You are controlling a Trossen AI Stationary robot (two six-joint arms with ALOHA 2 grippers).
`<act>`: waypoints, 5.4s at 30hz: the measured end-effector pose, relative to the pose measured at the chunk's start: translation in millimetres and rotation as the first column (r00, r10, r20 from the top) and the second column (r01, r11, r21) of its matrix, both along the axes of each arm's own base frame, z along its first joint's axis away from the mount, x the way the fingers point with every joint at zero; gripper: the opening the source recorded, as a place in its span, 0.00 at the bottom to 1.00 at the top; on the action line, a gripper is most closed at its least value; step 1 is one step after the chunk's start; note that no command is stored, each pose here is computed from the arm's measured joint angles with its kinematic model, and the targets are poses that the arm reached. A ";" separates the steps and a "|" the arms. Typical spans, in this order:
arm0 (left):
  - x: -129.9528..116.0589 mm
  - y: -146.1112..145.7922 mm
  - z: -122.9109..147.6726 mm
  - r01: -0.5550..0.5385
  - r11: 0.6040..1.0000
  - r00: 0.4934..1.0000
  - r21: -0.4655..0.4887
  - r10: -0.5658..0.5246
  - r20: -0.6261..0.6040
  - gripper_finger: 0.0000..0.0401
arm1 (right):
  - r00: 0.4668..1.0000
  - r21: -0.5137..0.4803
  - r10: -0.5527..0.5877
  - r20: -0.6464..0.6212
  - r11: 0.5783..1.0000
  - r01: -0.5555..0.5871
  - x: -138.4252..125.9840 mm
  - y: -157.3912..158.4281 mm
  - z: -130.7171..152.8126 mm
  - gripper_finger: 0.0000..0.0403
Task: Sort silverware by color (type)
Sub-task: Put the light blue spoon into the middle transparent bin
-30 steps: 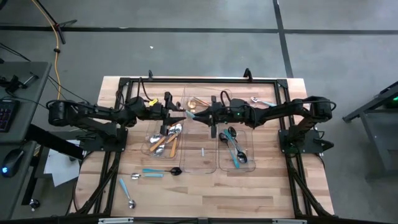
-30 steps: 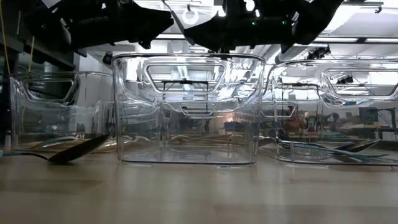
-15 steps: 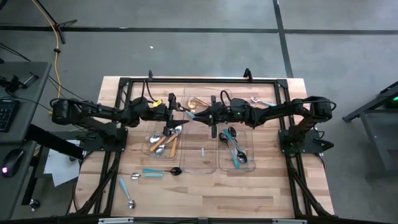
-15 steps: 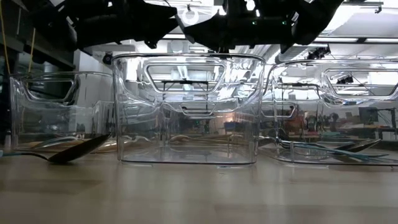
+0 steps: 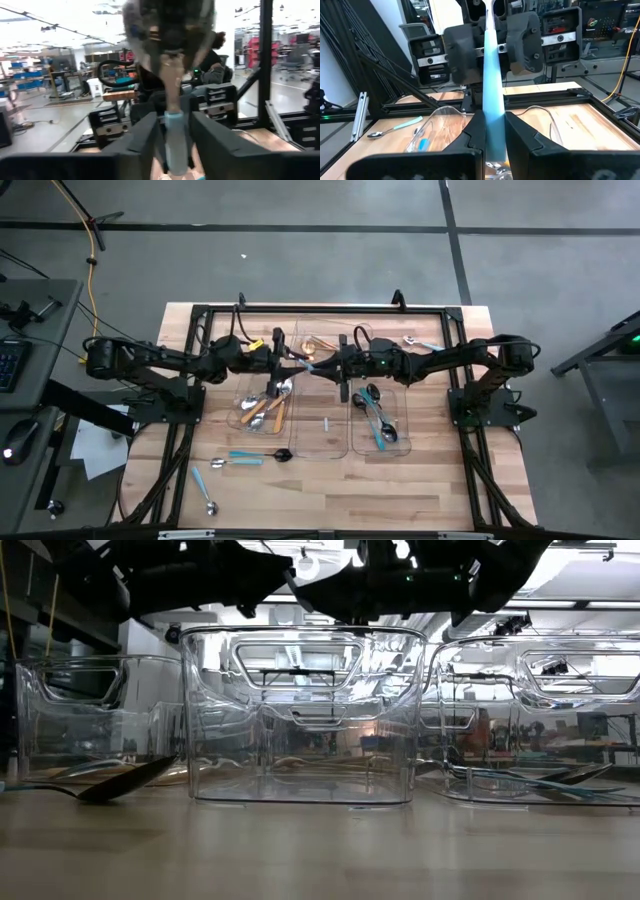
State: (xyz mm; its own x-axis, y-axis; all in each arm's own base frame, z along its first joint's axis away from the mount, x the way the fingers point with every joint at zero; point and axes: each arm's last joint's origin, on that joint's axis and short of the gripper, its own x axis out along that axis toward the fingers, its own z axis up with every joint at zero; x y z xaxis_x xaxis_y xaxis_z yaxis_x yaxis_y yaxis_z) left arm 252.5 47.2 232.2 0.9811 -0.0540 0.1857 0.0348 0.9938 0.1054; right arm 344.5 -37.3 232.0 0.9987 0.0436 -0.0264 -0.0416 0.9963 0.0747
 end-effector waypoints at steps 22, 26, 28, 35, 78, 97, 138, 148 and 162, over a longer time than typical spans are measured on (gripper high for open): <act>-9.6 7.1 3.0 -0.056 0.998 0.995 0.034 0.059 -0.082 0.05 | 0.986 -0.035 -0.094 -0.136 0.995 0.091 -20.5 -11.8 13.6 0.43; -13.0 2.9 2.5 -0.041 0.994 0.990 0.099 0.054 -0.132 0.05 | 0.958 -0.122 -0.210 -0.195 0.974 0.189 -35.1 -7.7 25.0 0.43; -11.8 -3.5 -0.2 -0.012 0.989 0.987 0.146 0.035 -0.157 0.05 | 0.939 -0.157 -0.265 -0.218 0.959 0.234 -41.5 -4.7 29.2 0.43; 9.8 -41.3 2.2 0.195 0.928 0.945 0.317 -0.090 -0.316 0.05 | 0.907 -0.192 -0.343 -0.243 0.934 0.302 -49.3 0.5 33.5 0.43; 80.9 -80.6 -56.4 0.428 0.734 0.718 0.528 0.079 -0.691 0.10 | 0.899 -0.173 -0.348 -0.268 0.935 0.310 -49.9 0.3 31.0 0.43; 82.1 -80.6 -54.3 0.394 0.769 0.729 0.504 0.072 -0.681 0.31 | 0.898 -0.173 -0.348 -0.269 0.935 0.310 -49.9 0.3 30.9 0.43; -77.5 -4.3 -5.2 -0.108 0.977 0.993 0.186 0.114 -0.022 0.32 | 0.909 -0.205 -0.356 -0.217 0.927 0.314 -48.7 -2.5 35.7 0.43; -78.0 -3.7 -5.5 -0.037 0.990 0.999 0.132 0.042 -0.031 0.32 | 0.909 -0.205 -0.356 -0.218 0.927 0.314 -48.8 -2.5 35.6 0.43; -78.0 -3.4 -5.5 -0.049 0.991 0.998 0.126 0.053 -0.031 0.32 | 0.846 -0.222 -0.463 -0.265 0.883 0.414 -51.7 -5.3 30.2 0.43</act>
State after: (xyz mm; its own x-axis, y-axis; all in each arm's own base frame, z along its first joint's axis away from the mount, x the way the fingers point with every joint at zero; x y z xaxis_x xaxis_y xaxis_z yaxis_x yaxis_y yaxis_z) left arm 174.5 43.8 226.7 0.9888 -0.0243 0.1471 -0.0100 0.9735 0.2283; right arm 292.9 -42.6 262.3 0.8539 -0.4262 -0.2987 0.4027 0.9046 -0.1396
